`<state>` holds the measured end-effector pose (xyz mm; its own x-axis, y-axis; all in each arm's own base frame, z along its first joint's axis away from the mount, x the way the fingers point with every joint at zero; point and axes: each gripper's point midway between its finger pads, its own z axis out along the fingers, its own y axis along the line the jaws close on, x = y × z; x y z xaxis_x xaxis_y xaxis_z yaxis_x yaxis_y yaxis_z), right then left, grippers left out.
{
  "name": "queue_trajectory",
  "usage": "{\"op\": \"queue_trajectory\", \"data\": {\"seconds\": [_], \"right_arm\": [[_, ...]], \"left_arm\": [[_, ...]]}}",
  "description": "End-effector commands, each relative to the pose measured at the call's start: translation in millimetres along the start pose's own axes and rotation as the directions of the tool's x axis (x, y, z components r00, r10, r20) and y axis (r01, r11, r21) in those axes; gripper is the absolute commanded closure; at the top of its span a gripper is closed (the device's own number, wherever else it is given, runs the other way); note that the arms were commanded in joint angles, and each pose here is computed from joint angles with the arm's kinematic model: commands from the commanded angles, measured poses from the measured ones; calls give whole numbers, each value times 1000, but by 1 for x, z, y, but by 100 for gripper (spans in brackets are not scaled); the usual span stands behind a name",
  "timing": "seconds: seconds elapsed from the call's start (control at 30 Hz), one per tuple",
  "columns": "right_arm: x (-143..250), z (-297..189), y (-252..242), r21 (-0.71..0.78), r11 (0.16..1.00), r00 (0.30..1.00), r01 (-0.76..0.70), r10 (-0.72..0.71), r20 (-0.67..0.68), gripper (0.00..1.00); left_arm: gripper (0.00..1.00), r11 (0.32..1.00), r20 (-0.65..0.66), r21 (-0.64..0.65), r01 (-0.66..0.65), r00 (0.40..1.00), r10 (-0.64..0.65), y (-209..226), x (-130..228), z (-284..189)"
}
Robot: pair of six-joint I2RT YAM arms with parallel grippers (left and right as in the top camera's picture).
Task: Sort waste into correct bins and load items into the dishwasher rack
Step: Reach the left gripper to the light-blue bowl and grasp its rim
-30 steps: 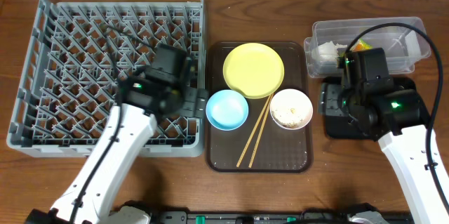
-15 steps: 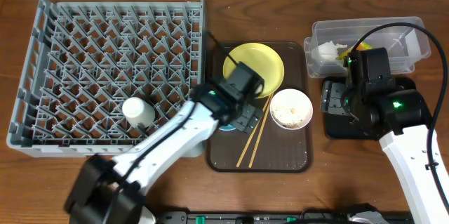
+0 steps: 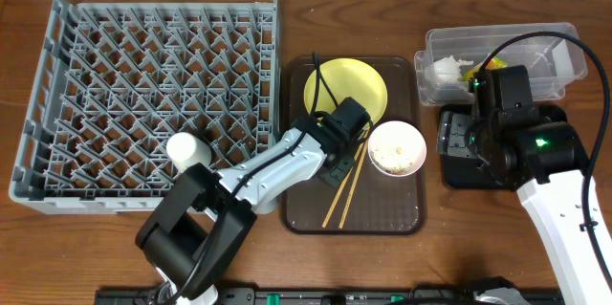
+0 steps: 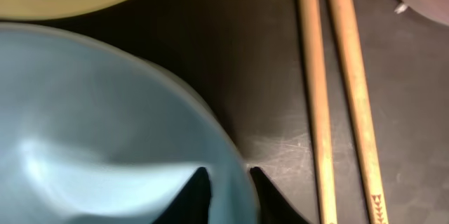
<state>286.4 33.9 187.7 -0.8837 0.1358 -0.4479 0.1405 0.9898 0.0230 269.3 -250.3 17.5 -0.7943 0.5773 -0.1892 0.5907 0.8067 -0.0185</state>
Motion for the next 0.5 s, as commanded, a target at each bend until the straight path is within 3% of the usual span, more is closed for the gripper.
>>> {"op": "queue_trajectory", "data": {"seconds": [0.0, 0.1, 0.23, 0.47], "right_arm": [[-5, -6, -4, 10, 1000, 999, -26, 26, 21, 25], [-5, -6, -4, 11, 1000, 999, -26, 26, 20, 25], [-5, -6, -4, 12, 1000, 1000, -25, 25, 19, 25], [-4, -6, -4, 12, 1000, 1000, -25, 25, 18, 25]], "left_arm": [[87, 999, 12, 30, -18, 1000, 17, -11, -6, -2], [94, 999, 14, 32, -29, 1000, 28, -15, -6, -3], [94, 999, 25, 38, -33, 999, 32, -18, -7, -13], [94, 989, 172, 143, -42, 985, 17, -31, -31, -91]]}}
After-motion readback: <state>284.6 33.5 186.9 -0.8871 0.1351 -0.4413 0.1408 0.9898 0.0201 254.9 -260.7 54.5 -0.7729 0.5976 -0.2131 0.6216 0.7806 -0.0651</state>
